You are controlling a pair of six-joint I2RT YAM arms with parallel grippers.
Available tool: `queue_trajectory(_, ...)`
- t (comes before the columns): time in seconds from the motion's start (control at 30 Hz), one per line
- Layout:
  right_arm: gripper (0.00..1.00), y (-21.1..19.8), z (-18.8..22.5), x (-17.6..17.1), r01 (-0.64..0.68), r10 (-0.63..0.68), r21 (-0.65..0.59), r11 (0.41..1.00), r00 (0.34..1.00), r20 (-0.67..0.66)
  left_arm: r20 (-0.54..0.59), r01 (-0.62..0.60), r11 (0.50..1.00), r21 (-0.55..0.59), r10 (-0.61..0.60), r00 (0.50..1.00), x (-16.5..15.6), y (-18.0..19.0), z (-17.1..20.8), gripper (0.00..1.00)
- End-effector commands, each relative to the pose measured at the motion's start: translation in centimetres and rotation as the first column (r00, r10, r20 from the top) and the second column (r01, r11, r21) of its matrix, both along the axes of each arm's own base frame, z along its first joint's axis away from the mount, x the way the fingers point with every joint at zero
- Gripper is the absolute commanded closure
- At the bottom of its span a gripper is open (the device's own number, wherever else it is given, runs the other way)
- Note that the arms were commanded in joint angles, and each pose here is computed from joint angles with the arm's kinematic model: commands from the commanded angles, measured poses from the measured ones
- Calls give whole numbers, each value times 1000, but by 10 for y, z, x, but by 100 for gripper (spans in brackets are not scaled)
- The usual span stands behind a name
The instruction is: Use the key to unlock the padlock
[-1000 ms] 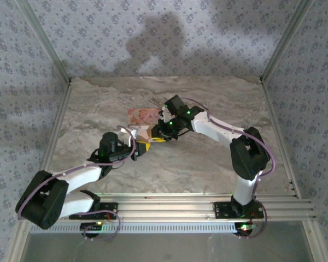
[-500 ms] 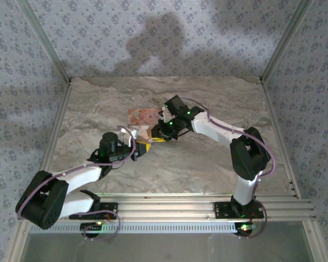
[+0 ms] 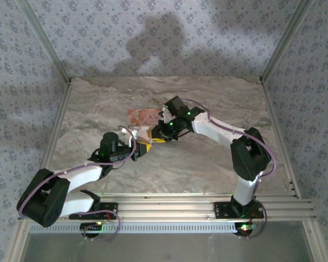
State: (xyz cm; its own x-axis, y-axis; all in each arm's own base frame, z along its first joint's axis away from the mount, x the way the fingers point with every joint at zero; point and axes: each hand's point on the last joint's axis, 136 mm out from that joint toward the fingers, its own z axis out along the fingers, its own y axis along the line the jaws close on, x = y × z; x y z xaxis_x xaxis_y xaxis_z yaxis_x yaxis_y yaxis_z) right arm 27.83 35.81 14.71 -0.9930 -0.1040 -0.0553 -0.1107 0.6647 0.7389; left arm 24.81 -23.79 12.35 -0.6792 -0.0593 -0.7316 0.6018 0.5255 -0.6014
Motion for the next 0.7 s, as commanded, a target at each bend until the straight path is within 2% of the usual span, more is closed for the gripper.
queue_trajectory(0.0, 100, 6, 26, -4, -33, 30, 75, 997, 999, 42, 50, 14, 999, -40, -12, 999, 7, -4, 19, 100)
queue_trajectory(0.67, 100, 8, 24, -2, -37, 34, 82, 996, 999, 33, 64, 35, 997, -64, -31, 997, 9, -8, 24, 100)
